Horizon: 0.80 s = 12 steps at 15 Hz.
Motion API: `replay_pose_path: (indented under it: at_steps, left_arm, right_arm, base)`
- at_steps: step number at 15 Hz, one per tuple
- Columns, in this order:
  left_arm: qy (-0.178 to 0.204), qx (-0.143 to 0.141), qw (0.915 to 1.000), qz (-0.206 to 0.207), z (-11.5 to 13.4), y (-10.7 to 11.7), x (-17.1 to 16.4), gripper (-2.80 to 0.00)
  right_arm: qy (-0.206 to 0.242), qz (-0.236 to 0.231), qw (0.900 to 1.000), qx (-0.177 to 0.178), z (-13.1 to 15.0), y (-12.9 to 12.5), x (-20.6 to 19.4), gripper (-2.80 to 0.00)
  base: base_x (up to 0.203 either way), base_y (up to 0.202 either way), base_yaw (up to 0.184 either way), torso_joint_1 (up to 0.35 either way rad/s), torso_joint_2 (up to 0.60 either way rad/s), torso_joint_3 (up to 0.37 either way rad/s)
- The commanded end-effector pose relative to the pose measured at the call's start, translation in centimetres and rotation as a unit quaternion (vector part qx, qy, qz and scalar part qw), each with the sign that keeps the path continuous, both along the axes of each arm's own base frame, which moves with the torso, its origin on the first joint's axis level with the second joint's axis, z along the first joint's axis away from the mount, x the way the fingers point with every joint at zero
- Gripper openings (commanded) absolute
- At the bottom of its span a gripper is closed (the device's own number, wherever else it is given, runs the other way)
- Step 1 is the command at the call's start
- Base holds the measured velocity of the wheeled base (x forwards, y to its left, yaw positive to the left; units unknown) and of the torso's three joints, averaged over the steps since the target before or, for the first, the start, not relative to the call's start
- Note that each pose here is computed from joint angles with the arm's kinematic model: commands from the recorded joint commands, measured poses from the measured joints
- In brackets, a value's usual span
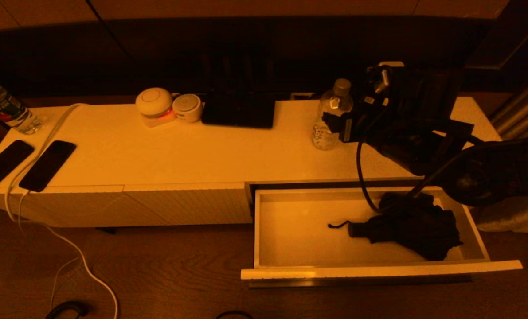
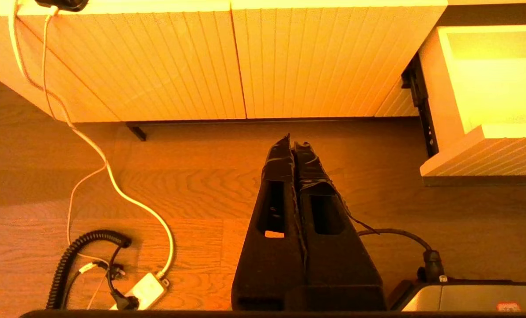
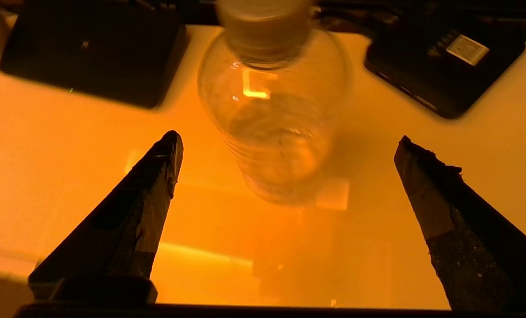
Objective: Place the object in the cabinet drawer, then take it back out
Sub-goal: Put the mineral water in the drawer
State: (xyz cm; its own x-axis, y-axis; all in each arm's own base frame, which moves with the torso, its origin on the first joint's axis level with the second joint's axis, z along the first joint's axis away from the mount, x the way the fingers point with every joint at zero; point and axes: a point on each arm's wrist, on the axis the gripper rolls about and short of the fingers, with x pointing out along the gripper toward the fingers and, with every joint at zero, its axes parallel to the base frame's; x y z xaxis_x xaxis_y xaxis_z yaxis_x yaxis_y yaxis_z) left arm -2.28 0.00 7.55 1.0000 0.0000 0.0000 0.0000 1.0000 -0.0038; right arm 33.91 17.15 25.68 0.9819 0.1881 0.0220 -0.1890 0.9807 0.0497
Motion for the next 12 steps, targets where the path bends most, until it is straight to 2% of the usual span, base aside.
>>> replay_pose_path:
  at_steps: [1, 4, 8, 12]
  left_arm:
    - [0.000, 0.000, 1.0000, 0.000, 0.0, 0.0, 0.0, -2.80]
    - [0.000, 0.000, 1.0000, 0.000, 0.0, 0.0, 0.0, -2.80]
    - [0.000, 0.000, 1.0000, 0.000, 0.0, 0.0, 0.0, -2.80]
    - [0.000, 0.000, 1.0000, 0.000, 0.0, 0.0, 0.0, -2.80]
  right_arm:
    - [0.010, -0.002, 1.000, -0.007, -2.1, 1.4, 1.4, 0.00]
    - [-0.009, -0.012, 1.000, -0.003, -3.1, 2.5, 2.6, 0.00]
    - [-0.037, -0.024, 0.999, 0.000, -2.6, 3.2, 3.8, 0.00]
    - [-0.051, -0.041, 0.997, -0.033, -3.7, 3.2, 4.9, 0.00]
  base:
    - [0.000, 0.000, 0.000, 0.000, 0.00, 0.000]
    - [0.000, 0.000, 0.000, 0.000, 0.00, 0.000]
    - [0.000, 0.000, 0.000, 0.000, 0.00, 0.000]
    - [0.000, 0.000, 0.000, 0.000, 0.00, 0.000]
